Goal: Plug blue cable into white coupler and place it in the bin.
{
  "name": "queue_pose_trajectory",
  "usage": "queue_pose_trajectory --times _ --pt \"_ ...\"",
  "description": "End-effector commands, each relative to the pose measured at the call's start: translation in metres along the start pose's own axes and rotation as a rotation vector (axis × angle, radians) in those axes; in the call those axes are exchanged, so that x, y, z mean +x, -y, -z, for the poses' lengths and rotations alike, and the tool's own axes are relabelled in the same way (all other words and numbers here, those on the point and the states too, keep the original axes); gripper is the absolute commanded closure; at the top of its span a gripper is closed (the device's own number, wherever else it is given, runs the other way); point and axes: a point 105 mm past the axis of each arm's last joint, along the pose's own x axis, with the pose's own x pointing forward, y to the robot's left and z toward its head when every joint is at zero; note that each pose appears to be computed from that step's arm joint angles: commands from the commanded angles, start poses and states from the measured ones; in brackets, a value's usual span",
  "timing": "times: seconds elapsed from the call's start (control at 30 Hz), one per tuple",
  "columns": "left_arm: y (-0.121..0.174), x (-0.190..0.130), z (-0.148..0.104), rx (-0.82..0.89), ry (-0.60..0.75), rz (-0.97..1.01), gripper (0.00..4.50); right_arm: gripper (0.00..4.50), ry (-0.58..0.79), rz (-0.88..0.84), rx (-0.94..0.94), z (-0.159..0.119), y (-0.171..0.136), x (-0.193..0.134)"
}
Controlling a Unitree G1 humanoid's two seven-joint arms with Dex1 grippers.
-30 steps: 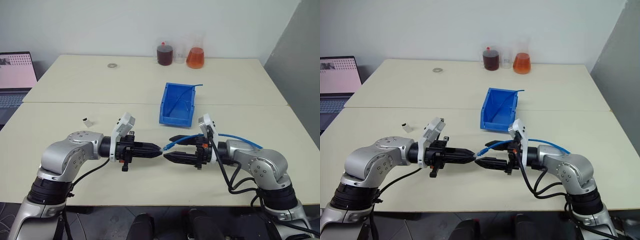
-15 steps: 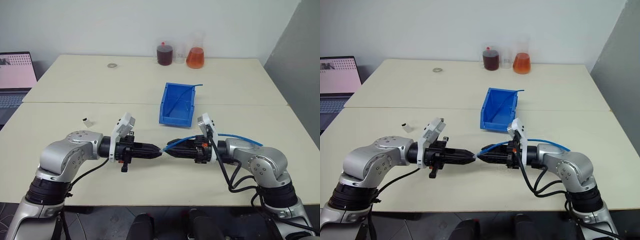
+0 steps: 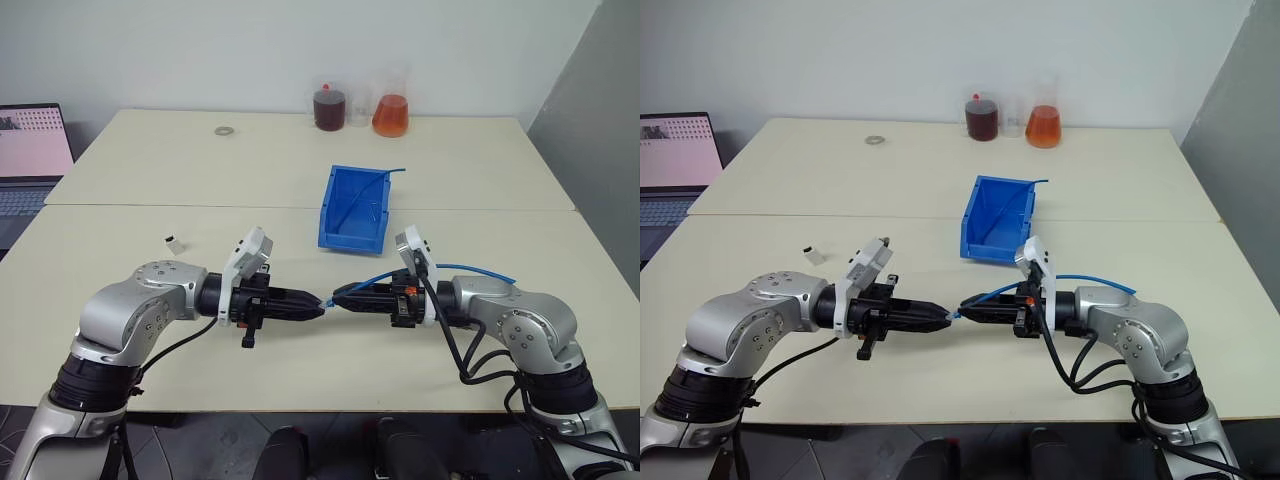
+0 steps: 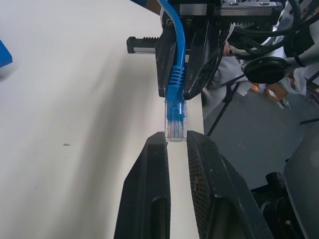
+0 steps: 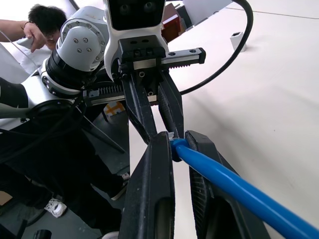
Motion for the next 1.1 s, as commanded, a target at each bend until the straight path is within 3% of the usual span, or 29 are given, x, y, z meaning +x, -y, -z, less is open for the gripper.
queue_pose_trajectory --times 0.03,0.33,0.57,0.7,0.87,1.1 --pt "-0.001 -0.002 -0.002 0.049 -0.001 -0.015 3.4 4.37 0.017 -0.018 -0.038 -0.009 -0.003 0.001" --pt "-0.008 -0.004 -0.002 0.07 0.013 -0.104 1.46 4.39 0.027 0.011 -0.054 -0.012 0.004 -0.002" --pt "-0.02 -0.024 -0.001 0.11 0.059 -0.303 0.02 4.39 0.019 0.072 -0.077 -0.012 0.015 -0.009" --pt "-0.029 -0.042 0.002 0.129 0.119 -0.491 0.0 4.39 0.005 0.104 -0.086 -0.007 0.022 -0.01" --pt "-0.058 -0.077 0.015 0.168 0.182 -1.023 0.0 4.39 0.003 0.12 -0.093 -0.003 0.025 -0.012" --pt "-0.075 -0.118 0.051 -0.029 0.22 -1.651 0.0 4.39 -0.009 0.119 -0.099 0.002 0.026 -0.008"
